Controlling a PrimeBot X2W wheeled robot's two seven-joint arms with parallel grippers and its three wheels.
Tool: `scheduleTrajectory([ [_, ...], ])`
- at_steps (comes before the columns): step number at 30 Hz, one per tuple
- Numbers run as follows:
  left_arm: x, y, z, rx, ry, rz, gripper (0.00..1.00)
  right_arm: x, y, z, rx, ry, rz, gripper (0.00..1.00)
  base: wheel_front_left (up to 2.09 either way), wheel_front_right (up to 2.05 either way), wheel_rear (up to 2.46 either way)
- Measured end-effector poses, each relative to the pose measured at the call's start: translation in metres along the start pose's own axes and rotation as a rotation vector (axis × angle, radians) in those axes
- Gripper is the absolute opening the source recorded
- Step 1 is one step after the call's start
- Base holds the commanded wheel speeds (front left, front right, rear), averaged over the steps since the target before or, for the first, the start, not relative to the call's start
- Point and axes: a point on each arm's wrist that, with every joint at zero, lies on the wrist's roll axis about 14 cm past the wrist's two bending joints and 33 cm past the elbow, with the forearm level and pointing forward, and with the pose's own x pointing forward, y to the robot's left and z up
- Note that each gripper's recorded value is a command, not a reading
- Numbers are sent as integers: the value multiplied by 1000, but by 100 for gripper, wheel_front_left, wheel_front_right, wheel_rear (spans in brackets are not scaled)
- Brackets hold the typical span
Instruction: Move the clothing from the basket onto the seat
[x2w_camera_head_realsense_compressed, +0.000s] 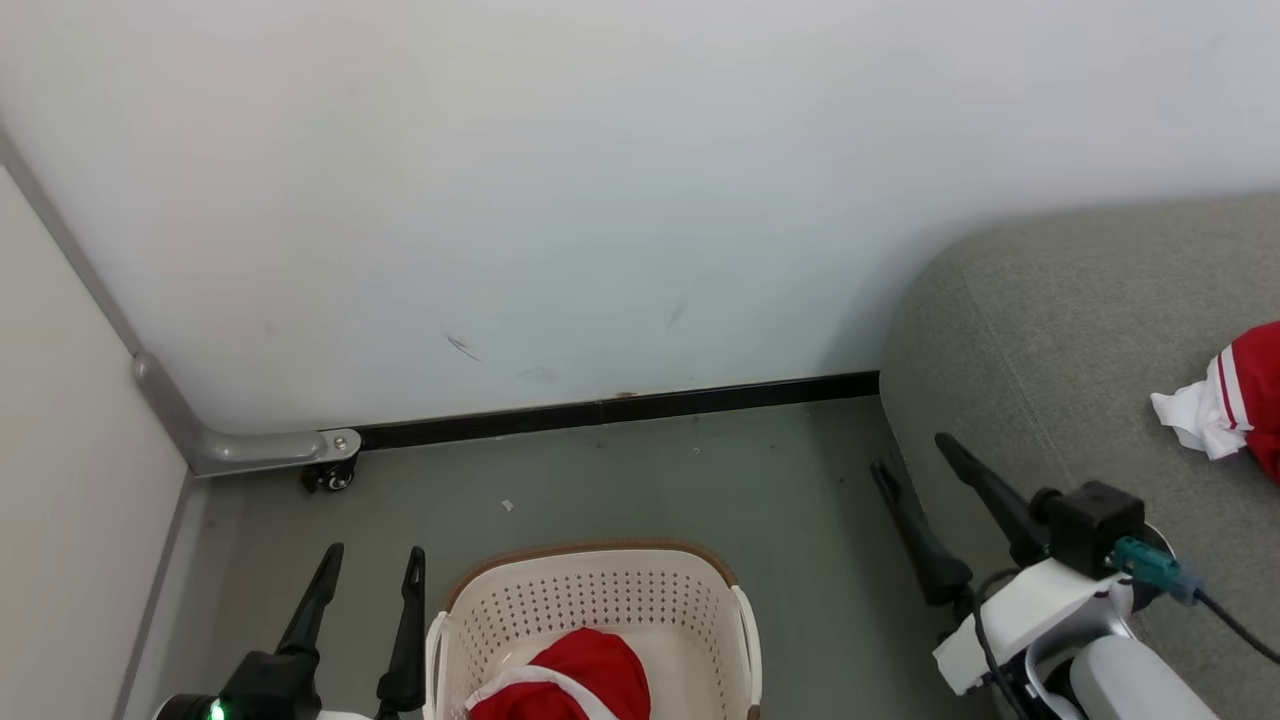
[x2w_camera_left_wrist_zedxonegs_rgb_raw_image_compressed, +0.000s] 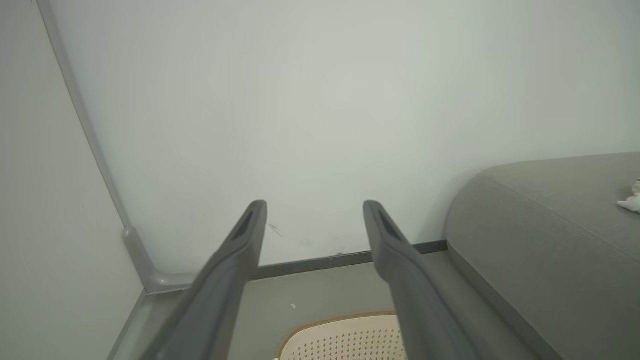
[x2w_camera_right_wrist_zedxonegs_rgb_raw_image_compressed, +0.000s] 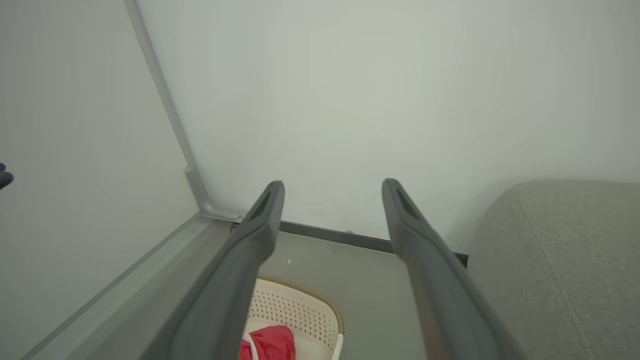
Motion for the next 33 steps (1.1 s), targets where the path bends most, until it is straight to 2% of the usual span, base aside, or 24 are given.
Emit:
scheduleTrajectory([
  [5, -9, 11, -9, 4, 31, 34, 100, -9, 14, -16, -6, 46, 31, 100, 0, 0, 0],
  [15, -18, 23, -20, 9, 68, 72, 100, -23, 24, -35, 24, 98, 26, 100, 0, 0, 0],
  [26, -25, 28, -36, 12, 119, 87, 100, -34, 14, -44, -19, 131, -5, 100, 0, 0, 0],
  [33, -27, 29, -41, 13, 137, 90, 100, -36, 14, -46, 8, 129, -35, 100, 0, 0, 0],
])
